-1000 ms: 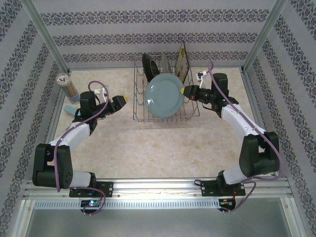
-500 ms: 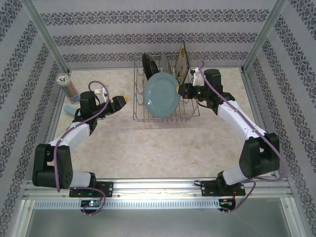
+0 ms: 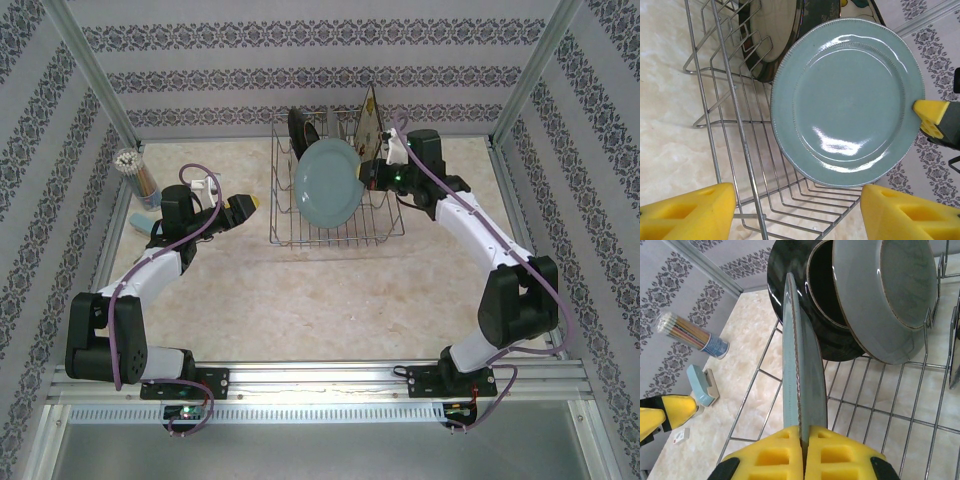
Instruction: Load the plates into the dish rack
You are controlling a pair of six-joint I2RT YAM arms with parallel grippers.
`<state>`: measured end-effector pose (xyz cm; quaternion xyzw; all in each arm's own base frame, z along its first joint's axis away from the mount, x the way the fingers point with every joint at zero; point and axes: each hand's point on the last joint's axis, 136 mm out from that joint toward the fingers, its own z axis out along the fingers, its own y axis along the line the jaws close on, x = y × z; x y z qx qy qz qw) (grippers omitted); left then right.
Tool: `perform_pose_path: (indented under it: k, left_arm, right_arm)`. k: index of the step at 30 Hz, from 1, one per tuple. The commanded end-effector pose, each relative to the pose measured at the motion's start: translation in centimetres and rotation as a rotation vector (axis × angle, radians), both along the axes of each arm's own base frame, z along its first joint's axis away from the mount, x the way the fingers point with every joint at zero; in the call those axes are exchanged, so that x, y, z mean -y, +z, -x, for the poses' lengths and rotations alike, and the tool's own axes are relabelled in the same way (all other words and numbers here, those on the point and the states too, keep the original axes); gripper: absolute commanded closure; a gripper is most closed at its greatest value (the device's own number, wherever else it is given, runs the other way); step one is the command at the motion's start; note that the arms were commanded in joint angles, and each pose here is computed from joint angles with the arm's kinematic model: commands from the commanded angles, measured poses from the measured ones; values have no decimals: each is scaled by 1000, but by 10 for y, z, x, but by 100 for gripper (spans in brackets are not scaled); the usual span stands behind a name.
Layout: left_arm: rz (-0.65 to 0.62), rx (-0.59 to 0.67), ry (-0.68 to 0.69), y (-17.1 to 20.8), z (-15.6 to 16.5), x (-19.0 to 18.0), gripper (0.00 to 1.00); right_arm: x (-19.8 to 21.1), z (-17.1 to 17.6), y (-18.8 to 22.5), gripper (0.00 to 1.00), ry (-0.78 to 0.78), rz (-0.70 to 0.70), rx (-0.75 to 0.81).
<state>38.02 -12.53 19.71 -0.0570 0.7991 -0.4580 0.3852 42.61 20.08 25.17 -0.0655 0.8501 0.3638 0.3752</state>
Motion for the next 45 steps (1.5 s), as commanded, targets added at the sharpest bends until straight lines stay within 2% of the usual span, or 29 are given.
perform_pose_path:
  k: [1,15,45]
  left_arm:
    - [-16,51,-36,10,4,6,33]
    - [-18,45,-38,5,6,5,33]
    - [-25,45,-32,2,9,0,33]
  right_arm:
    - [-13,-4,54,100,22,22,186]
    - [-41,9,51,100,2,235,228]
    - [-91,9,62,100,-115,492,298]
